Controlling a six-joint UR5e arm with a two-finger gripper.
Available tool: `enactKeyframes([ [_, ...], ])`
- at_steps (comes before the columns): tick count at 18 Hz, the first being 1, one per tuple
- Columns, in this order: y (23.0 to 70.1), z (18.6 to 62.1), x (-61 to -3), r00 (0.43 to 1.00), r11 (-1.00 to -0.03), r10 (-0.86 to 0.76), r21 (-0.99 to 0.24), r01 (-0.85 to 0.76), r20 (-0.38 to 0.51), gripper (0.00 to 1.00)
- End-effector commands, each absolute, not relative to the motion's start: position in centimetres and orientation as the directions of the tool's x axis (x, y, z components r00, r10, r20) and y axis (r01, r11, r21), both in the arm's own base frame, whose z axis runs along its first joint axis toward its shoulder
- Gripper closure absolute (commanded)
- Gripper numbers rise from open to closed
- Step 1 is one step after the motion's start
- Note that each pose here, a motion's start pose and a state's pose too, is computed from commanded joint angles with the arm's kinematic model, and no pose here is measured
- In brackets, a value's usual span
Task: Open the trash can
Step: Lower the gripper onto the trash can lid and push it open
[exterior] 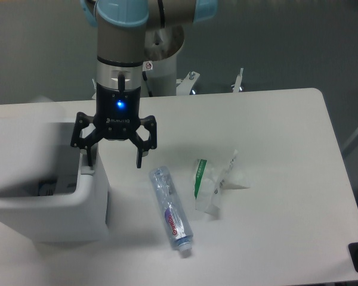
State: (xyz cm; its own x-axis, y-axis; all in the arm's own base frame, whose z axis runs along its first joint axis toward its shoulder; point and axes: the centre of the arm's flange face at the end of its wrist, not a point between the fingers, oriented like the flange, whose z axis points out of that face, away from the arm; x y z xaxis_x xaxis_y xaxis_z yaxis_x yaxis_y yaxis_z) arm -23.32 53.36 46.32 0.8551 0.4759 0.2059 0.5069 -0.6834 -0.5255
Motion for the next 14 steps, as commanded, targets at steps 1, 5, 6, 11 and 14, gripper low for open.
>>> enactKeyframes([
  [1, 53.4, 46.3, -23.3, 0.856, -0.684, 0.475, -0.526, 0.506, 0.205, 0.00],
  [5, 53.1, 48.5, -23.4, 0.860, -0.666, 0.471, -0.559, 0.494, 0.198, 0.00],
  [6, 53.0, 49.5, -23.5, 0.862, -0.656, 0.468, -0.576, 0.487, 0.195, 0.00],
  [11, 51.0, 52.2, -27.8, 0.840, -0.607, 0.517, -0.621, 0.496, 0.166, 0.00],
  [14, 49.0, 51.0, -31.1, 0.850, -0.640, 0.516, -0.613, 0.464, 0.106, 0.00],
])
